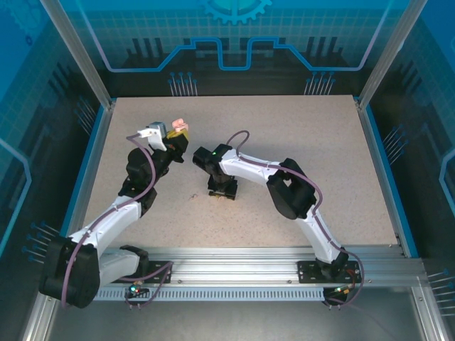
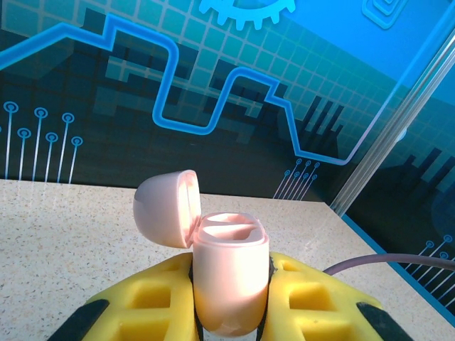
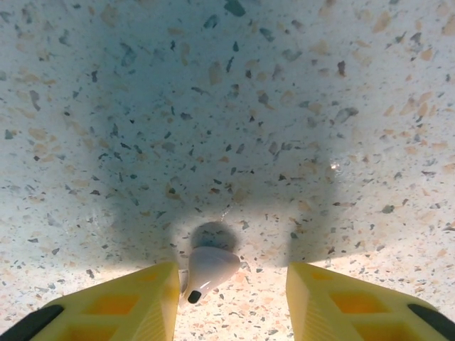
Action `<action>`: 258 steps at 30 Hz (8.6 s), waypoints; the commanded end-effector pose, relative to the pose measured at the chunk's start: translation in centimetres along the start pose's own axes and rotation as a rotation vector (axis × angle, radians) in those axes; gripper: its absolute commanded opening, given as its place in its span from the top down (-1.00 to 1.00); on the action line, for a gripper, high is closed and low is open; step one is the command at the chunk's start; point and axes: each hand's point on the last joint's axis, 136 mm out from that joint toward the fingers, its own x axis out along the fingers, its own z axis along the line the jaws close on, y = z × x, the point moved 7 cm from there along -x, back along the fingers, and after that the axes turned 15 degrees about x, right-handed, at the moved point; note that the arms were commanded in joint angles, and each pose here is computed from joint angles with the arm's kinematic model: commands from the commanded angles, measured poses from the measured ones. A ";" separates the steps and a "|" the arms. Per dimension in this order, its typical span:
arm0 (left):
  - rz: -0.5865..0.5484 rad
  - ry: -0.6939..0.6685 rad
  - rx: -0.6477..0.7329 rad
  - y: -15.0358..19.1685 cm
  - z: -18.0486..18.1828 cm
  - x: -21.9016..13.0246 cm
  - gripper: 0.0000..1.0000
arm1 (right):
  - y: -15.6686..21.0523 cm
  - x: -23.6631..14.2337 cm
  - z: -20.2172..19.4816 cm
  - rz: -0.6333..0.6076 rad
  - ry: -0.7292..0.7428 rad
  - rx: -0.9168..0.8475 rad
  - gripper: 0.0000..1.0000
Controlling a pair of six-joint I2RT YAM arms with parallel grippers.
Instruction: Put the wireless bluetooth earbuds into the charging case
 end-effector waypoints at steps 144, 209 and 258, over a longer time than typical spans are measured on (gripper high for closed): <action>-0.394 0.518 0.622 -5.4 -12.2 2.7 1.00 | -4.2 -32.9 -10.3 -0.817 -1.144 -0.674 0.95; -0.387 0.494 0.580 -6.6 -12.2 2.7 1.00 | -5.1 -28.5 -9.6 -0.743 -1.107 -0.647 1.00; -0.425 0.542 0.688 -7.3 -12.9 2.1 1.00 | -3.9 -32.3 -10.7 -0.831 -1.319 -0.557 1.00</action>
